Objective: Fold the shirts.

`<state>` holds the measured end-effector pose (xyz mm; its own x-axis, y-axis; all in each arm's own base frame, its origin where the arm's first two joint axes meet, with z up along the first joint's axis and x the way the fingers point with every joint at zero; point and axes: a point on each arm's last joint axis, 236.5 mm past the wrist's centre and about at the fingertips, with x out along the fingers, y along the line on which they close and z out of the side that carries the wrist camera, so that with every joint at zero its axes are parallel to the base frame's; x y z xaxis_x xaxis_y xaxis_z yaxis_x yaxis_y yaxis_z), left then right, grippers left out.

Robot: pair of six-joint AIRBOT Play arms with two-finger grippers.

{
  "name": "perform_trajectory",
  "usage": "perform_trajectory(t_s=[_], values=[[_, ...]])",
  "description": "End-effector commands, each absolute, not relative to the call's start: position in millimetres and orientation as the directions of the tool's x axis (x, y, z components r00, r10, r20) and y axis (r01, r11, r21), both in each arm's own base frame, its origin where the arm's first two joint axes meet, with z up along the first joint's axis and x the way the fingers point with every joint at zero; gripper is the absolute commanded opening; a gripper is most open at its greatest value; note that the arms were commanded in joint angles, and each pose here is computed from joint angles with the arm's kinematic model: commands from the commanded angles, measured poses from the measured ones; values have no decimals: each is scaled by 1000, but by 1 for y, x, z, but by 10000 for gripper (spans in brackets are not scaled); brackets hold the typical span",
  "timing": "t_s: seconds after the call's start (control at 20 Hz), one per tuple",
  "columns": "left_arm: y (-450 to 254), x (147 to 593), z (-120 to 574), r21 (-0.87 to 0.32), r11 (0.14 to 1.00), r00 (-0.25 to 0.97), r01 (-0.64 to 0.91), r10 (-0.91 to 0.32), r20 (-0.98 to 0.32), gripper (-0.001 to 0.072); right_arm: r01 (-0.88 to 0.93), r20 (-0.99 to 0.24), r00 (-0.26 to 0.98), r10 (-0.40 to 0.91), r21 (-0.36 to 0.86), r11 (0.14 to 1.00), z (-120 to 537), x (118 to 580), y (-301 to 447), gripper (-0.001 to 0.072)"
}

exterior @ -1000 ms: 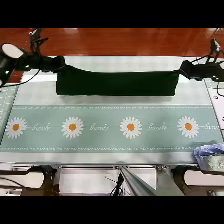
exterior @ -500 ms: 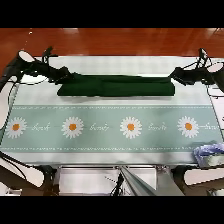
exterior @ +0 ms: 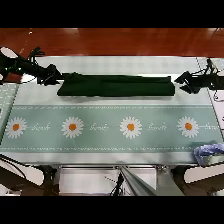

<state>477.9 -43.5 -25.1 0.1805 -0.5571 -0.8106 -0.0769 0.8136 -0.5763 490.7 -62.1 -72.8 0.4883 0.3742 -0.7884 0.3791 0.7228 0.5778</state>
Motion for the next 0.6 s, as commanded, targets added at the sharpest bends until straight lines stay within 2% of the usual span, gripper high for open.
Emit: perform_trajectory(t_s=[0.0, 0.1, 0.15, 0.35, 0.4, 0.45, 0.55], values=[[-57, 474, -18, -581, 813, 162, -45, -568, -807, 478, 389, -670, 534, 516, 737, 553, -78, 512, -24, 615], [-63, 475, -14, -590, 807, 169, -32, -578, -799, 478, 398, -657, 573, 489, 745, 535, -84, 528, -15, 593], [-64, 476, -13, -594, 804, 173, -31, -581, -795, 478, 404, -667, 592, 452, 731, 550, -87, 536, -15, 546], [-67, 478, -10, -609, 793, 178, -25, -596, -783, 477, 372, -655, 634, 411, 724, 581, -81, 554, 7, 47], [-67, 477, -9, -609, 793, 179, -24, -596, -783, 474, 349, -651, 632, 420, 723, 596, -75, 553, 12, 17], [-67, 477, -7, -609, 793, 182, -21, -596, -782, 454, 312, -642, 631, 436, 724, 615, -64, 551, 17, 16], [-68, 478, 5, -606, 796, 204, -6, -592, -780, 279, 215, -627, 630, 458, 707, 673, -30, 543, 23, 16]])
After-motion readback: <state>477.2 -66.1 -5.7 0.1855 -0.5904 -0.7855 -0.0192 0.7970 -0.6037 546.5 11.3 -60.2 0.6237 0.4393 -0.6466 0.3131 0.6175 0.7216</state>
